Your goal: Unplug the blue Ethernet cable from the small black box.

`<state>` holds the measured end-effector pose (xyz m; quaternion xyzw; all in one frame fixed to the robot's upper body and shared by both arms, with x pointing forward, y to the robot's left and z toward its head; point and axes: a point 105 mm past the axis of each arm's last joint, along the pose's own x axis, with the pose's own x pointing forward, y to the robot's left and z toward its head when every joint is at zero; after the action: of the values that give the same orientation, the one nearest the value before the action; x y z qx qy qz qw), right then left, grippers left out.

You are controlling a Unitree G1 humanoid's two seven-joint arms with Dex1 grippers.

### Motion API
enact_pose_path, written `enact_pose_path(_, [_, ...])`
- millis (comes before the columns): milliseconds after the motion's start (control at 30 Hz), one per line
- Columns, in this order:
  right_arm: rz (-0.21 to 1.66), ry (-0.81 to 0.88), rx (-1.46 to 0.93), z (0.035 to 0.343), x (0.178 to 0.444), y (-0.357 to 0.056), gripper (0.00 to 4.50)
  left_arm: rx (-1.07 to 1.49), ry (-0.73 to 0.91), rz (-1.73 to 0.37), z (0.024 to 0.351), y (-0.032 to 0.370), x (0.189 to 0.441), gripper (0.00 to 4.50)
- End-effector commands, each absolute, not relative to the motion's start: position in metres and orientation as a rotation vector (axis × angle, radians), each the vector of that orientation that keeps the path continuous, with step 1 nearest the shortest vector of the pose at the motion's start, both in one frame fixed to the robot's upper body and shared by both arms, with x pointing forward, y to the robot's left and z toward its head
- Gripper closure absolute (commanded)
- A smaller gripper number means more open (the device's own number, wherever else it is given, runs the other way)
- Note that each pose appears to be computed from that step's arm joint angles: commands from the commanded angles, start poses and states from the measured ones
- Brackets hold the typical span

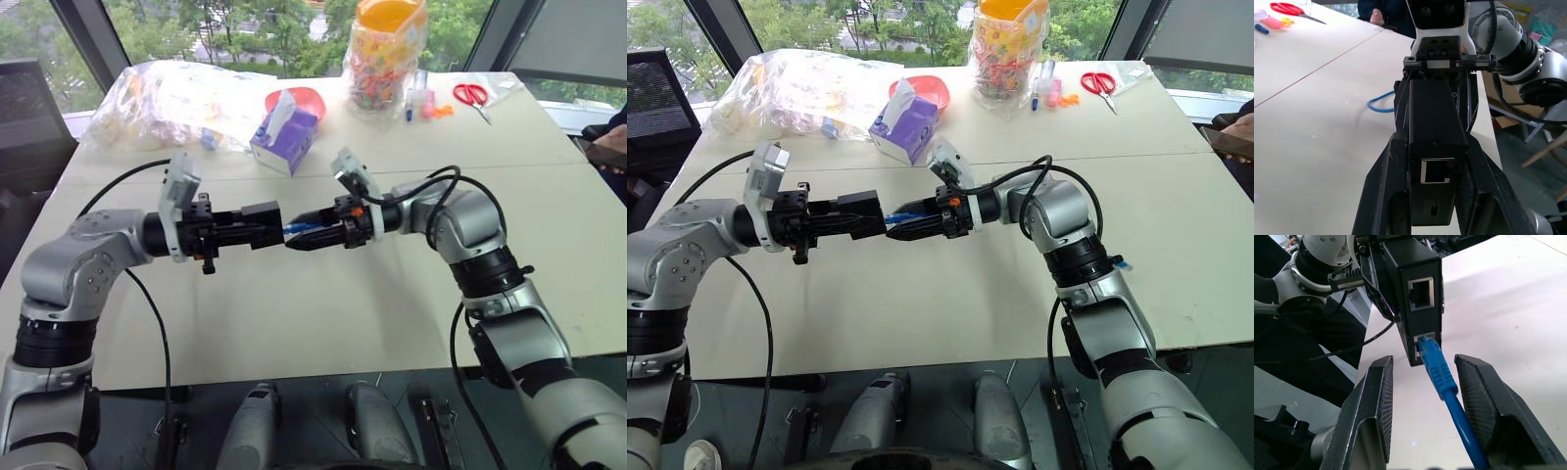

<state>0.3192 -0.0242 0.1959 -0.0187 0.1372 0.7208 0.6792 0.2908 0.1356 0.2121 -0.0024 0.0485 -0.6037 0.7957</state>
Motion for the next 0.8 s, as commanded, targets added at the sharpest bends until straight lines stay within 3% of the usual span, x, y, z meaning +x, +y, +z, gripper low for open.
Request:
enact_pose_path(33, [1.637, 0.253, -0.073, 0.2111, 0.3194, -0.024, 2.45, 0.025, 0.068, -1.306, 0.2226, 0.1367, 0.2859, 3.99])
enact_pose_path(667, [1.65, 0.253, -0.076, 0.2168, 0.3192, -0.0193, 2.45, 0.03, 0.073, -1.313, 0.2153, 0.1302, 0.2859, 3.99])
enact_pose_path(800, [1.651, 0.257, -0.081, 0.2157, 0.319, -0.0192, 3.74, 0.026, 0.07, -1.311, 0.2152, 0.1301, 0.286, 3.99])
